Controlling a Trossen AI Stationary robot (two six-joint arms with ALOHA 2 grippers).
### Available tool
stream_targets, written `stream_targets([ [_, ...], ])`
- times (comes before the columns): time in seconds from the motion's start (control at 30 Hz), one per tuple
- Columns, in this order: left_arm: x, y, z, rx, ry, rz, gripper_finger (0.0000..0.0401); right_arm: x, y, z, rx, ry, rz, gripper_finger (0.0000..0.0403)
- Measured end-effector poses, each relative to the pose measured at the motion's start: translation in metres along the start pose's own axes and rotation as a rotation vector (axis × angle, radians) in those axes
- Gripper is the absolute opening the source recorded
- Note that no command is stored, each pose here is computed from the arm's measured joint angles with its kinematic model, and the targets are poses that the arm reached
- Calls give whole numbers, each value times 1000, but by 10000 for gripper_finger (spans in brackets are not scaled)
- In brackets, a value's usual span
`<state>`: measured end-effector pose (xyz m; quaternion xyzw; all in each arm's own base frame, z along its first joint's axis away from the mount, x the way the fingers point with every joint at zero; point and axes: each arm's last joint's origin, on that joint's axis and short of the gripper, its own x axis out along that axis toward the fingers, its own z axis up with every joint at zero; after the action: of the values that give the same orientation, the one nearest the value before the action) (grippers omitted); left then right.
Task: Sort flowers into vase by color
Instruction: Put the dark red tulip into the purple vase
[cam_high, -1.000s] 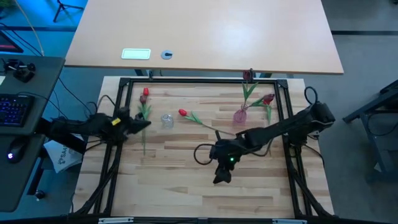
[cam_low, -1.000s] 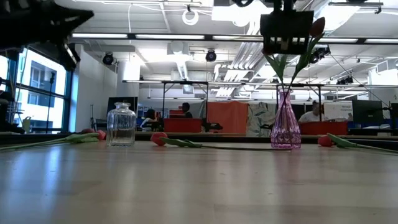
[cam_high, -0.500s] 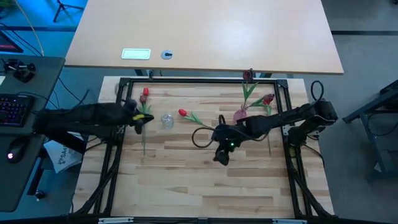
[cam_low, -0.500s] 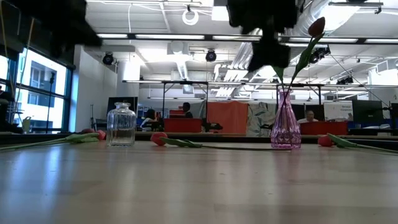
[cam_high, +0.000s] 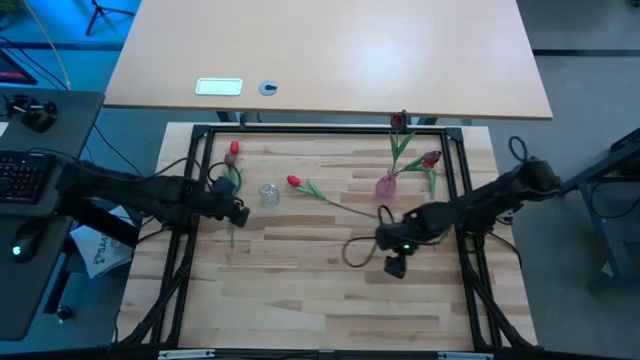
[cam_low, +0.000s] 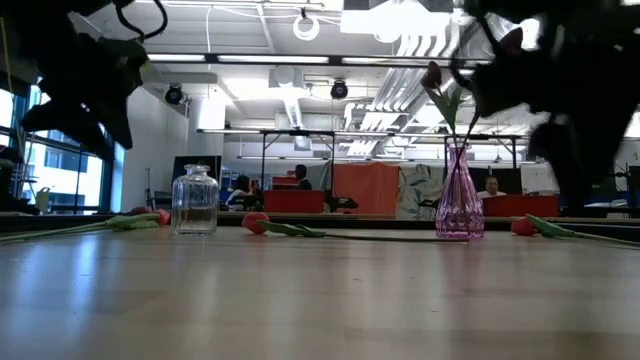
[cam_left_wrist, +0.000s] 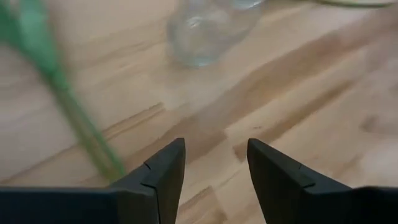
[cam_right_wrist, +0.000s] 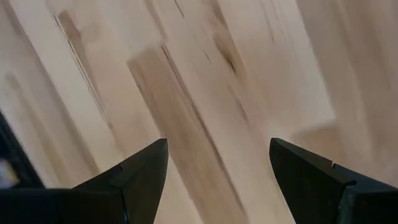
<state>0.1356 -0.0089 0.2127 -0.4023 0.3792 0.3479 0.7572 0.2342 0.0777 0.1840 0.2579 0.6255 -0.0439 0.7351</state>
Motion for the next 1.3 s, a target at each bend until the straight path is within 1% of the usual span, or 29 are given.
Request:
stream_targets([
  [0.1, 6, 5, 1, -60, -26, 112, 163, 0, -15, -23, 99, -33, 53, 275],
  [0.17, 10, 9, 5, -91, -27, 176, 163, -1, -23, -32, 152, -66, 95, 275],
  [0.23, 15, 13, 9, -97, -18, 242, 163, -4, -29, -38, 179, -113, 132, 275],
  [0.4, 28, 22, 25, -105, -19, 374, 163, -10, -36, -44, 189, -212, 165, 275],
  [0.53, 41, 29, 40, -154, -45, 457, 163, -11, -36, -43, 162, -243, 171, 275],
  [0.67, 55, 32, 49, -139, -29, 501, 163, -11, -36, -43, 137, -248, 169, 275],
  [0.73, 61, 32, 52, -143, -18, 503, 163, -10, -36, -43, 137, -248, 169, 275],
  [1.0, 82, 34, 51, -143, 39, 591, 163, -11, -37, -42, 150, -284, 141, 275],
  [1.1, 89, 33, 51, -148, 43, 592, 163, -11, -37, -41, 172, -298, 132, 275],
  [1.3, 101, 30, 53, -150, 22, 571, 163, -11, -36, -40, 178, -318, 138, 275],
])
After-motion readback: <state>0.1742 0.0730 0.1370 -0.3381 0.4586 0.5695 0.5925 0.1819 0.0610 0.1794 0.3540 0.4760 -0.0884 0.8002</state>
